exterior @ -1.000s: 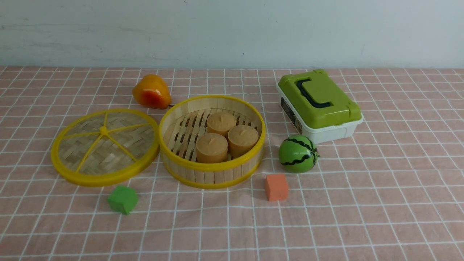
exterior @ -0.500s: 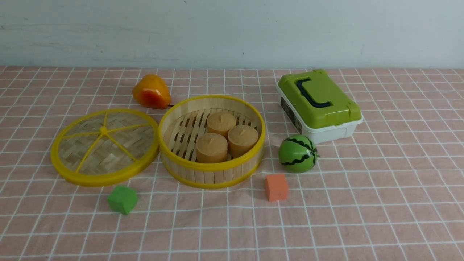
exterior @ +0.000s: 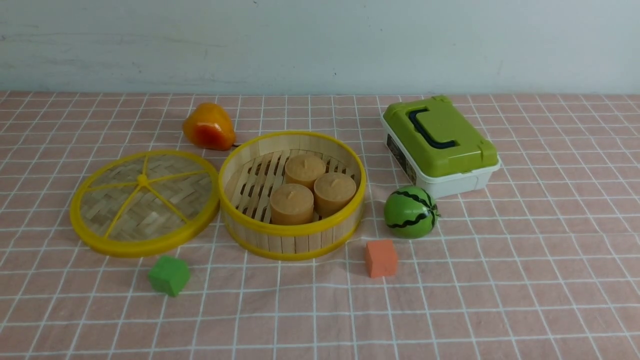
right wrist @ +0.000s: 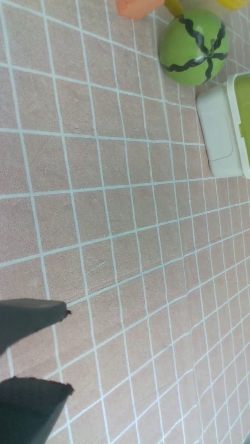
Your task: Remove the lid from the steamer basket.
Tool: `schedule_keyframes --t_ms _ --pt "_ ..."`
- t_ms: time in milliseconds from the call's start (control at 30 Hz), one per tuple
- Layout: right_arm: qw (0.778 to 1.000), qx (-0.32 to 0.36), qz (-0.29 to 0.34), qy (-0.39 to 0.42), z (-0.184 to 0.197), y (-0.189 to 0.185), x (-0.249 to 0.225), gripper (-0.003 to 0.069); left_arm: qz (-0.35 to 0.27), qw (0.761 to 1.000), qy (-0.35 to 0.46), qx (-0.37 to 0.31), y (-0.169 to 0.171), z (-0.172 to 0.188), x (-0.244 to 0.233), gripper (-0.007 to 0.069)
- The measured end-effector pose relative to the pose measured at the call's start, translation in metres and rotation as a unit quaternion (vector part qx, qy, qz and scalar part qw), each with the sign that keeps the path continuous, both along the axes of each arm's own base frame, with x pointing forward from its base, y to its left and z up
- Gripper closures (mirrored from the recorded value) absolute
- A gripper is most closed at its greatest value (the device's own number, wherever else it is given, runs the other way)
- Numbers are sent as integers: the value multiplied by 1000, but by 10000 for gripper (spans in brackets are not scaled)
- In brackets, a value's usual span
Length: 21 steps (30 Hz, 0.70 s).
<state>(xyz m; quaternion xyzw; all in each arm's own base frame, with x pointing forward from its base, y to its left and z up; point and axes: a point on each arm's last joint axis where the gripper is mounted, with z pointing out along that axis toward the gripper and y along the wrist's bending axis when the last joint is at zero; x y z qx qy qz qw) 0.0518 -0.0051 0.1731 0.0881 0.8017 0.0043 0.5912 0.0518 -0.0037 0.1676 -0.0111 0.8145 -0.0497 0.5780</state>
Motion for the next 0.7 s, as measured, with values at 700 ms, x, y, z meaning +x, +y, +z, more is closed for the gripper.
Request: schedule_keyframes --t_ms 700 --pt "1000 0 0 0 0 0 0 418 -18 951 -12 307 15 3 1 638"
